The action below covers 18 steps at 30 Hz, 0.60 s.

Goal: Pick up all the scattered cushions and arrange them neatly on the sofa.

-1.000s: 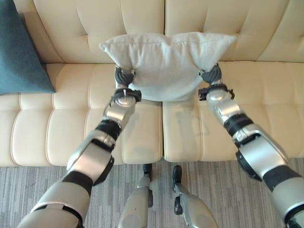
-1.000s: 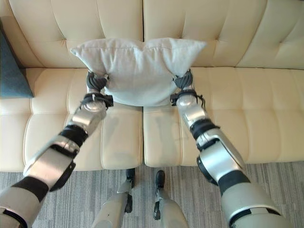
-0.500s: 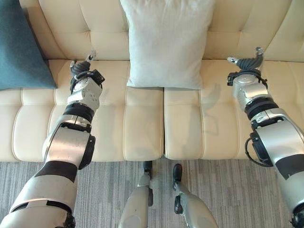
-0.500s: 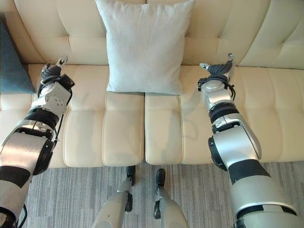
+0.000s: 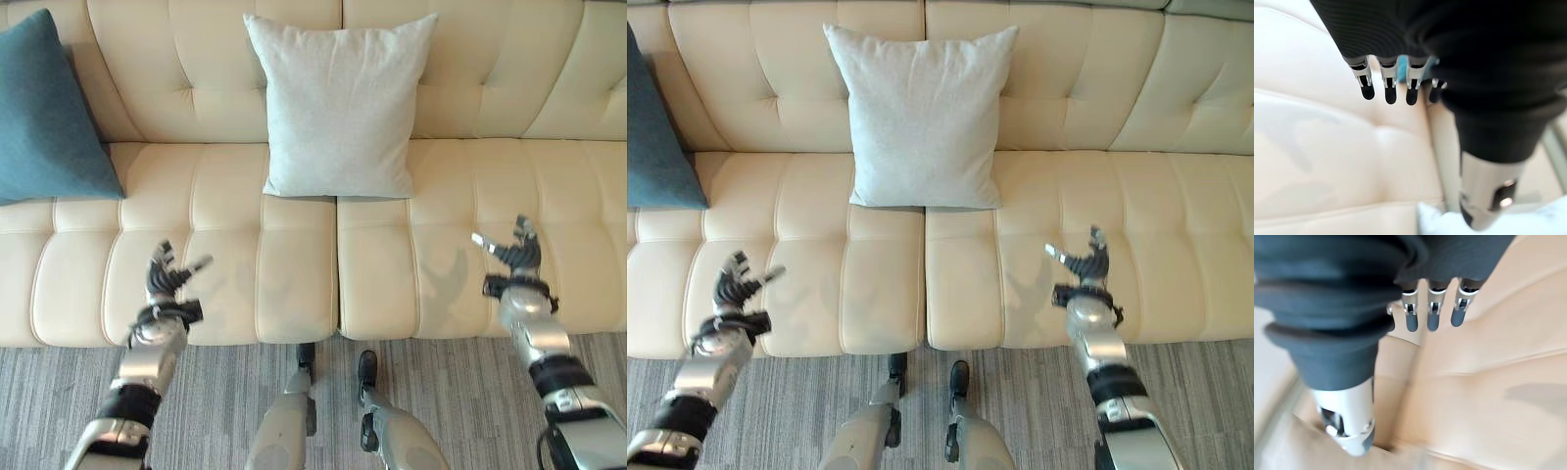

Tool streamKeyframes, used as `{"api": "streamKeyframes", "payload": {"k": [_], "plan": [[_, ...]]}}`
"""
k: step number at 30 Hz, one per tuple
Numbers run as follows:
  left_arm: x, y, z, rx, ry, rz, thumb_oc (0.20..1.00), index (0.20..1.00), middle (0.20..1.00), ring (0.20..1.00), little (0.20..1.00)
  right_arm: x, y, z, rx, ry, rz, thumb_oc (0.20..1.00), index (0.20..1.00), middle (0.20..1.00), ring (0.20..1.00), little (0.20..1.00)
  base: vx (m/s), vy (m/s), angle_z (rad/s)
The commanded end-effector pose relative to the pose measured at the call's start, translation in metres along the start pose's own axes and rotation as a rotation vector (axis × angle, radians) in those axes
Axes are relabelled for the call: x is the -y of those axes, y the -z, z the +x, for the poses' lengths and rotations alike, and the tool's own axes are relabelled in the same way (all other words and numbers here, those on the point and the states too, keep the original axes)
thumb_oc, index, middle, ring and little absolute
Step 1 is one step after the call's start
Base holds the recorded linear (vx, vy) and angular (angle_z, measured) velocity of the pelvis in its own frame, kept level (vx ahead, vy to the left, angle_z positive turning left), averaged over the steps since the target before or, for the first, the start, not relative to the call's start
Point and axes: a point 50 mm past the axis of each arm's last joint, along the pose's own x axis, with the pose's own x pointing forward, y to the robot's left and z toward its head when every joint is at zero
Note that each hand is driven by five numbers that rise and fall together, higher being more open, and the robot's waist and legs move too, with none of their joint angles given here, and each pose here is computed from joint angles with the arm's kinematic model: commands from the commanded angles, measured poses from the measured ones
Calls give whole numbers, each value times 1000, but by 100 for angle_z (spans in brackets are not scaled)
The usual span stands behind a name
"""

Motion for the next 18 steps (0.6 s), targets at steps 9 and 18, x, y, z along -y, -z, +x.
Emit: {"api": "streamKeyframes", "payload": {"k": [9,18], "plan": [[16,53,-27,-163,136,111,1000,1000,1000,1000,1000,-22,84,-46,-304,-141,-13,1000,1000,1000,1000,1000,-50,35,1],[16,70,-43,-224,175,171,1000,1000,1000,1000,1000,-13,111,-66,-402,-131,-46,1000,1000,1000,1000,1000,-77,113,-2]]}}
